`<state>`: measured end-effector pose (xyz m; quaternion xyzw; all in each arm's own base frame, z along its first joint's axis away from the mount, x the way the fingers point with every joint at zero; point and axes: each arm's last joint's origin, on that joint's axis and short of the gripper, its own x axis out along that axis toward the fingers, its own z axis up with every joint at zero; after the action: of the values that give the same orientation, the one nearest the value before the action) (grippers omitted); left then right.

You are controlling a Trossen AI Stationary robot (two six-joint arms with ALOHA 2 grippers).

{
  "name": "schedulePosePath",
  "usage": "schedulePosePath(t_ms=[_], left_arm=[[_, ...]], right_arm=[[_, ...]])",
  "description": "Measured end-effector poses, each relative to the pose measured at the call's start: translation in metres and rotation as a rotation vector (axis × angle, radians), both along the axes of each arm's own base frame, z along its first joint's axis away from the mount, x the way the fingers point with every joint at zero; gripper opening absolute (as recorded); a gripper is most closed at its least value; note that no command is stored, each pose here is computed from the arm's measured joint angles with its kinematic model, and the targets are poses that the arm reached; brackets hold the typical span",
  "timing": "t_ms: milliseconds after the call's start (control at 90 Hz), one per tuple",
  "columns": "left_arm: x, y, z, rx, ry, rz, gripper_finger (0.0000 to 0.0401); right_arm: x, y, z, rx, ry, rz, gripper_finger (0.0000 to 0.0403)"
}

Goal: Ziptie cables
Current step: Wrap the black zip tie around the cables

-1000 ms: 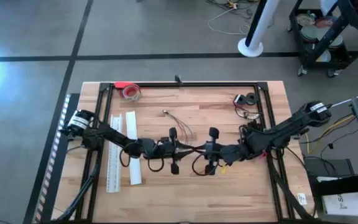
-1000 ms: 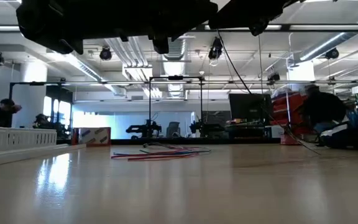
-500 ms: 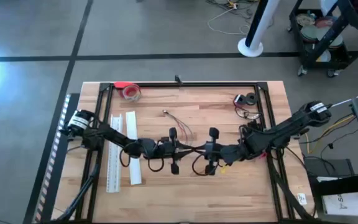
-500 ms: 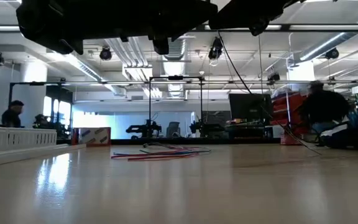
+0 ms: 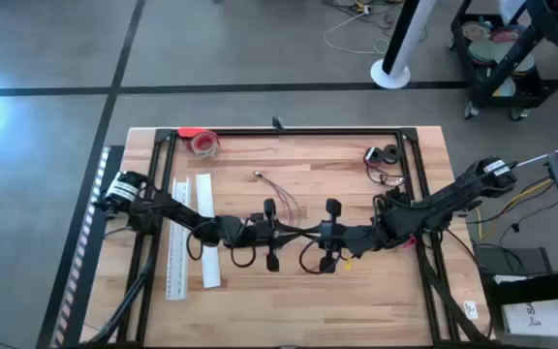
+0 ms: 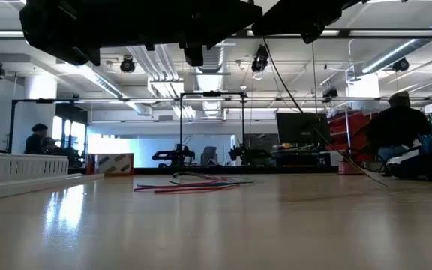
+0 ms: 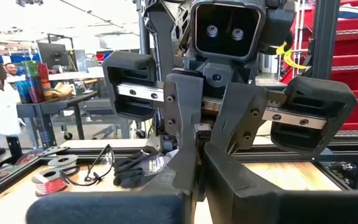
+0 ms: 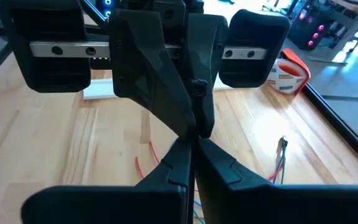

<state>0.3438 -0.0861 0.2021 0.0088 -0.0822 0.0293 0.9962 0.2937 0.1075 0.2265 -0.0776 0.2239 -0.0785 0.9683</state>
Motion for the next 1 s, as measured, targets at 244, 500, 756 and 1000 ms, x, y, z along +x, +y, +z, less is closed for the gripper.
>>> schedulePosePath(t_ms=[244, 500, 756, 1000], left_arm=[[0.000, 0.000, 0.000, 0.000, 0.002, 0.003, 0.0001], [0.000, 0.000, -0.001, 0.001, 0.007, 0.003, 0.0001], [0.000, -0.001, -0.002, 0.010, 0.020, -0.028, 0.0000], [0.001, -0.002, -0.006, 0.044, 0.057, -0.052, 0.0000]], right_arm=[[0.000, 0.000, 0.000, 0.000, 0.000, 0.000, 0.0000], [0.000, 0.000, 0.000, 0.007, -0.001, -0.003, 0.0045], [-0.004, 0.001, 0.000, 0.033, 0.050, 0.066, 0.0119], [-0.019, -0.002, 0.009, 0.053, 0.102, 0.078, 0.0141]])
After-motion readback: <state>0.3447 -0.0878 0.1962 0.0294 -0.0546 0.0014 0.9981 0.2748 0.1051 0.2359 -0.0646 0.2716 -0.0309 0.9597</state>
